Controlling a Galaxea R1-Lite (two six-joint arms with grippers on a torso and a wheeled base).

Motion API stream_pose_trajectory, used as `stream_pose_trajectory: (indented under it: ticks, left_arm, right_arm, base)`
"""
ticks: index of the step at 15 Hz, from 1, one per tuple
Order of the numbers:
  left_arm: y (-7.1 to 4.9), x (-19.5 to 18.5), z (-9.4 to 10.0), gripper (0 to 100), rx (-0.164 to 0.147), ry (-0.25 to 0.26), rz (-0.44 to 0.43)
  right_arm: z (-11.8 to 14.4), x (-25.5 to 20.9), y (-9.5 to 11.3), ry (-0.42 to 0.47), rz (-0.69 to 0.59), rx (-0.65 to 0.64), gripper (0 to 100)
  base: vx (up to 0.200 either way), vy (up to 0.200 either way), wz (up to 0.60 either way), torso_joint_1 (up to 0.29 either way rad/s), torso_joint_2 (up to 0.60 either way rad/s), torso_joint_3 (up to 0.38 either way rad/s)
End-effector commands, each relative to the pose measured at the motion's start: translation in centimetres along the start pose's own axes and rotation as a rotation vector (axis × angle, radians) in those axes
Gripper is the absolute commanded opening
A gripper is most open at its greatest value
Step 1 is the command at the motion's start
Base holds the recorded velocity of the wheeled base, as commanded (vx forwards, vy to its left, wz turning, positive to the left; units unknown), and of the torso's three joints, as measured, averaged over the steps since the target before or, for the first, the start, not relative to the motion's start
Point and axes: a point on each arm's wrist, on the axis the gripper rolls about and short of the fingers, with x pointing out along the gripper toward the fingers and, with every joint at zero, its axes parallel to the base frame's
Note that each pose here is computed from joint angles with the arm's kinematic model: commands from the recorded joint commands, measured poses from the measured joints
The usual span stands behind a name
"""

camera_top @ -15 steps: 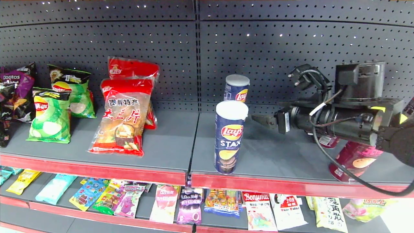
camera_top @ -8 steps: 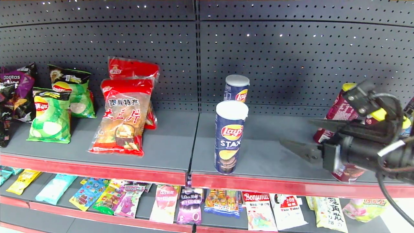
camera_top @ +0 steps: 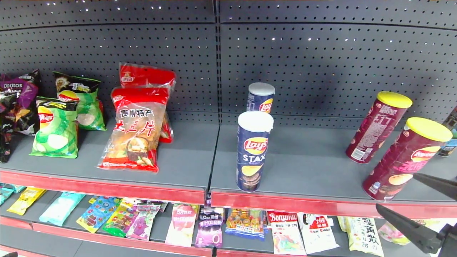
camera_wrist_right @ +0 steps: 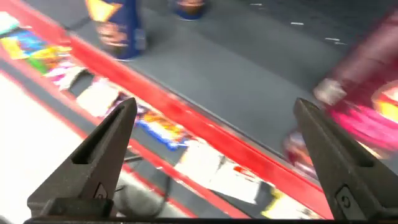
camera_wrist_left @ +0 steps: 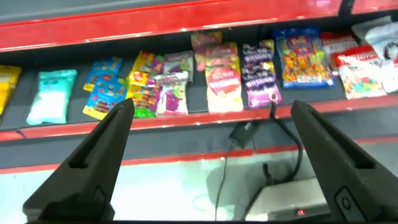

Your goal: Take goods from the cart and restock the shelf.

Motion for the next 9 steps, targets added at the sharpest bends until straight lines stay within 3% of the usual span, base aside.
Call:
stream_pose_trajectory:
  ticks: [1,4,9]
  left_arm:
    - [0.2,1.9,1.1,100,0.014,0.08,-0.019]
    - [0.3,2.9,1.9,100,0.014,0.084,-0.021]
    - [0.4,3.2,2.1,100,0.015,0.087,-0.021]
  right_arm:
    - [-0.3,-0.7,-0.7,-0.005,-0.085,-0.014,100]
    - [-0.7,-0.7,-0.7,0.005,-0.081,-0.015,100]
    - [-1.0,-0.8,-0.6,0.014,-0.081,-0.015,100]
  base:
    - [0.0,0.0,0.0,0.0,0.0,0.0]
    - [0.0,0.0,0.0,0.0,0.0,0.0]
    - [0.0,0.0,-0.6,0.0,0.0,0.005]
